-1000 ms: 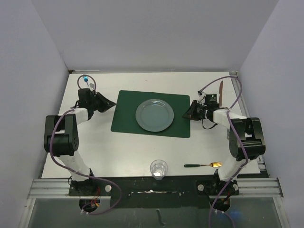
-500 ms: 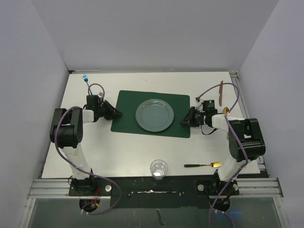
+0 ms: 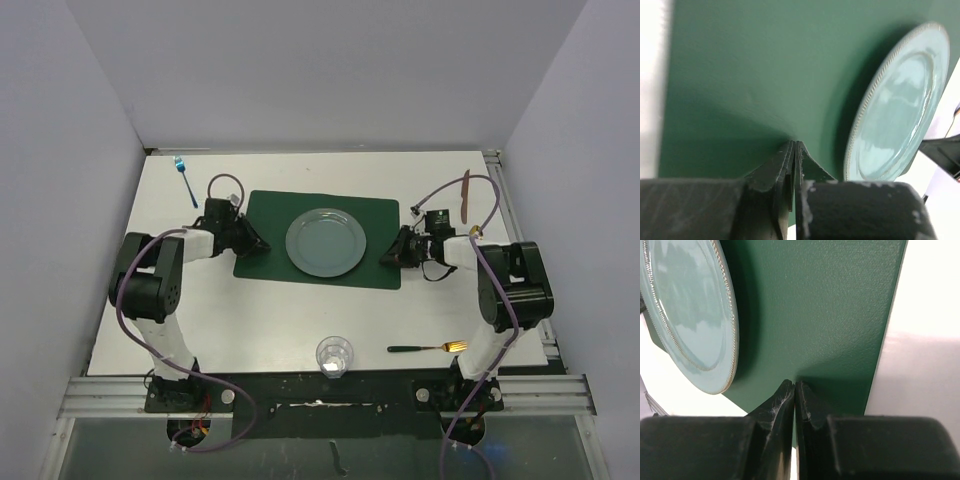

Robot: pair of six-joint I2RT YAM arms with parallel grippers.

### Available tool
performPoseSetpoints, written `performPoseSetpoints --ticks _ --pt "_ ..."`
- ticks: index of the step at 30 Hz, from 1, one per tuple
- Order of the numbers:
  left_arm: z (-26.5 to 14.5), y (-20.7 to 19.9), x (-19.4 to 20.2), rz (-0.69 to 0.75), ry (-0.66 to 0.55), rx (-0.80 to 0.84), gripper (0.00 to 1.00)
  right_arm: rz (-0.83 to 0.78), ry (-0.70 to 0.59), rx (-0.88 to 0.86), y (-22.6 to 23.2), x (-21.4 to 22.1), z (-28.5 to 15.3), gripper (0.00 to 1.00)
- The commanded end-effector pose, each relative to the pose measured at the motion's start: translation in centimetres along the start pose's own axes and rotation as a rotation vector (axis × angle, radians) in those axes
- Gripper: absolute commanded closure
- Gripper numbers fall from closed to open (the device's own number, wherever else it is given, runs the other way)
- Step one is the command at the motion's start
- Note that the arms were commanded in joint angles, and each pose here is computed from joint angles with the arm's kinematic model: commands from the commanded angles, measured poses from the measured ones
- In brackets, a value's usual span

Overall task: Set the dinner table for one person
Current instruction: Adjust the napkin at the center of the board.

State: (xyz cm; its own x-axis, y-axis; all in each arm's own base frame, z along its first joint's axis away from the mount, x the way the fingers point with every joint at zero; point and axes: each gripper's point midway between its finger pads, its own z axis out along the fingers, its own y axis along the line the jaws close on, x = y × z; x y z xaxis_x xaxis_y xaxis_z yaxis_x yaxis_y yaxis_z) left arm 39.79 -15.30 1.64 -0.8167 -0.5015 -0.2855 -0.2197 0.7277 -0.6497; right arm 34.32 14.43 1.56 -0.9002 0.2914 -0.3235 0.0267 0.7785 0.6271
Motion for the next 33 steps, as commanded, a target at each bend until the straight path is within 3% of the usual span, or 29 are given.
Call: performPoseSetpoints --ticks 1,20,33 --pt "0.0 0.6 4.6 0.049 0.110 -0.082 1.00 -0.019 0.008 0.095 -2.0 -0.3 1.1 0.97" --pt "5.0 -0.6 13.2 0.125 0.330 -0.087 1.00 0.038 0.057 0.316 -8.5 0.5 -0.5 1.00" --pt "3.6 -1.1 15.3 0.171 0.361 -0.099 1.00 0.028 0.059 0.314 -8.2 0.0 -1.6 1.00"
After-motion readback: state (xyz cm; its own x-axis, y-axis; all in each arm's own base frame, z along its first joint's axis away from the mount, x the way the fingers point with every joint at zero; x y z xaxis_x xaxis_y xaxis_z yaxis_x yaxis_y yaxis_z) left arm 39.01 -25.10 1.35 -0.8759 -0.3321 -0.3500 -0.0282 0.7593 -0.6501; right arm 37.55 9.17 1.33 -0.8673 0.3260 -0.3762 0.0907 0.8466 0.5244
